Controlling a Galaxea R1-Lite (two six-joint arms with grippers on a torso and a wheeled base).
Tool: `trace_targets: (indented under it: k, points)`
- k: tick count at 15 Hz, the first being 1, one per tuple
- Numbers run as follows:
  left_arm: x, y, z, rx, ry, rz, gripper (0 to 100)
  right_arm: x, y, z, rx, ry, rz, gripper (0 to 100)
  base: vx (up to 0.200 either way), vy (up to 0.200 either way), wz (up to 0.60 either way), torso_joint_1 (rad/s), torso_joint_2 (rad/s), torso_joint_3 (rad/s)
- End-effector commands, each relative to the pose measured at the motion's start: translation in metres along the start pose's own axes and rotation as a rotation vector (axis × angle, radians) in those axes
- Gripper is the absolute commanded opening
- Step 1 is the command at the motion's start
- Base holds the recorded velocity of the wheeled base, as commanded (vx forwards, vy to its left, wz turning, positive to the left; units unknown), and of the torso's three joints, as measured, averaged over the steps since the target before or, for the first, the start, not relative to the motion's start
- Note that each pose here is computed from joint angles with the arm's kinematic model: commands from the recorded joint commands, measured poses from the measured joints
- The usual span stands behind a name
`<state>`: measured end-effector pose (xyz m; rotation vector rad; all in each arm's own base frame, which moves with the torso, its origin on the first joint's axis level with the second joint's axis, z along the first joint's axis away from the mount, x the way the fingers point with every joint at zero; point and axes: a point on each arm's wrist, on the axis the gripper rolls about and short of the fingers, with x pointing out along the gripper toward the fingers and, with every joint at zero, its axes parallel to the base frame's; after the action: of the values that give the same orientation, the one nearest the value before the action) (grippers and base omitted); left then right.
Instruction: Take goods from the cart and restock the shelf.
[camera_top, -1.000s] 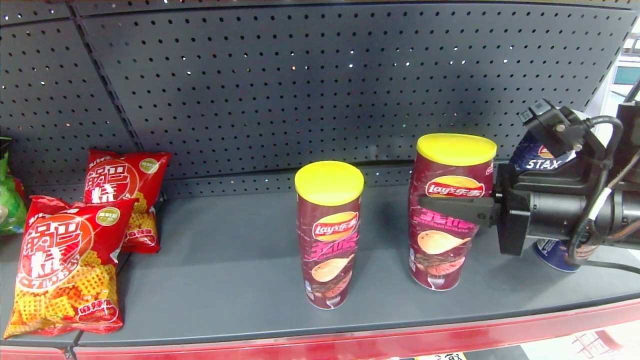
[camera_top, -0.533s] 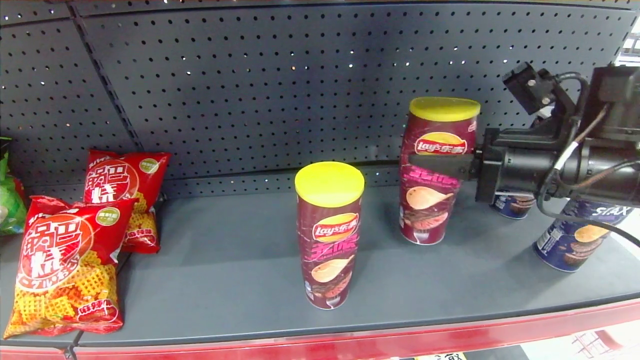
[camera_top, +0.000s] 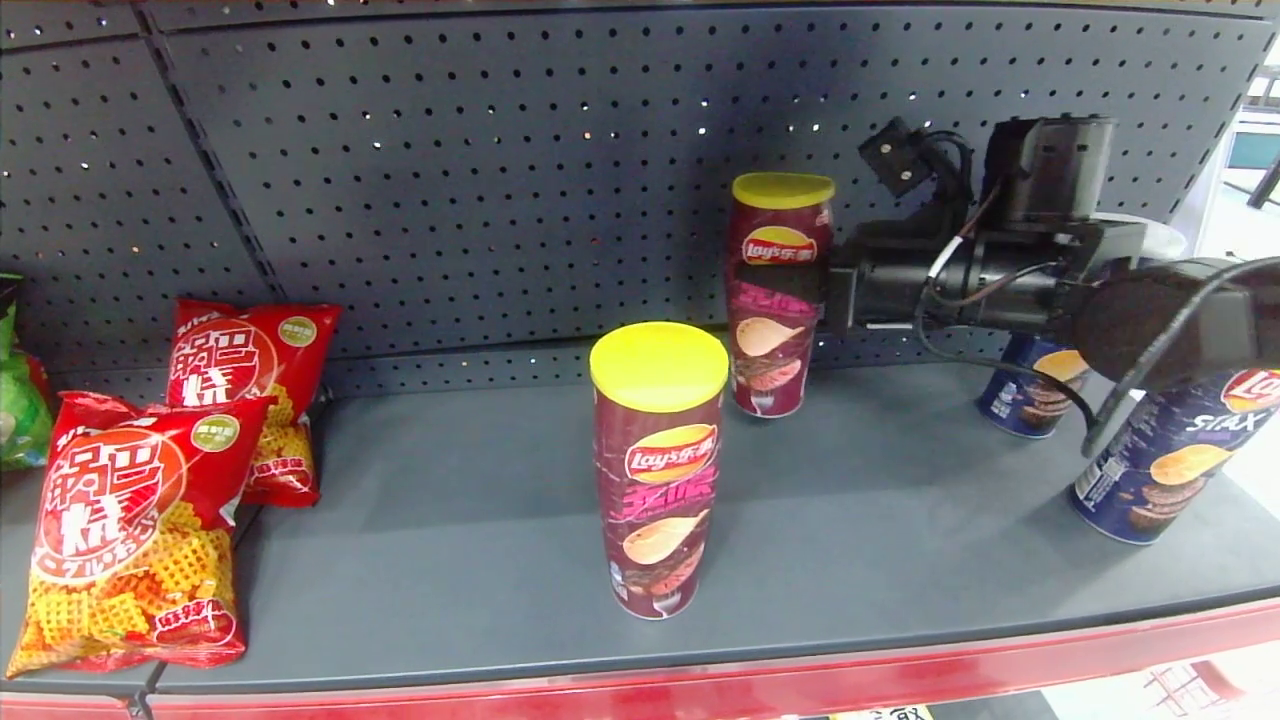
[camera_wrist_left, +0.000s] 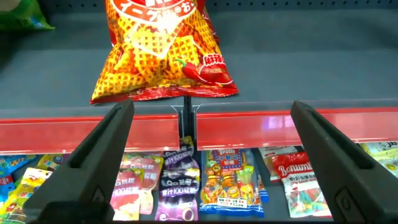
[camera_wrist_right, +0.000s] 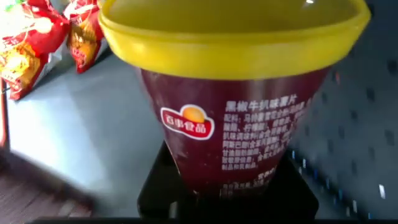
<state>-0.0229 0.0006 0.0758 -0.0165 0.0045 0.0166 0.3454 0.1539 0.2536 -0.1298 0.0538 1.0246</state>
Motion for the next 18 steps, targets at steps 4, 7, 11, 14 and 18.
trace_targets:
  k: [4, 7, 11, 14, 18]
  points:
    - [0.0, 0.0, 0.0, 0.0, 0.0, 0.0, 100, 0.059, -0.002, -0.022, 0.006, 0.007, 0.158, 0, 0.0, 0.0, 0.0, 0.0, 0.0, 0.0]
    - [0.0, 0.0, 0.0, 0.0, 0.0, 0.0, 100, 0.077, 0.011, -0.02, -0.006, -0.014, 0.24, 0, 0.0, 0.0, 0.0, 0.0, 0.0, 0.0]
    - [0.0, 0.0, 0.0, 0.0, -0.002, -0.001, 100, 0.08, 0.017, -0.018, -0.007, -0.02, 0.278, 0, 0.0, 0.0, 0.0, 0.0, 0.0, 0.0]
    - [0.0, 0.0, 0.0, 0.0, 0.0, 0.0, 100, 0.078, 0.018, -0.014, -0.007, -0.025, 0.28, 0, 0.0, 0.0, 0.0, 0.0, 0.0, 0.0]
    - [0.0, 0.0, 0.0, 0.0, 0.001, -0.001, 100, 0.076, 0.026, -0.021, 0.001, -0.004, 0.297, 0, 0.0, 0.0, 0.0, 0.0, 0.0, 0.0]
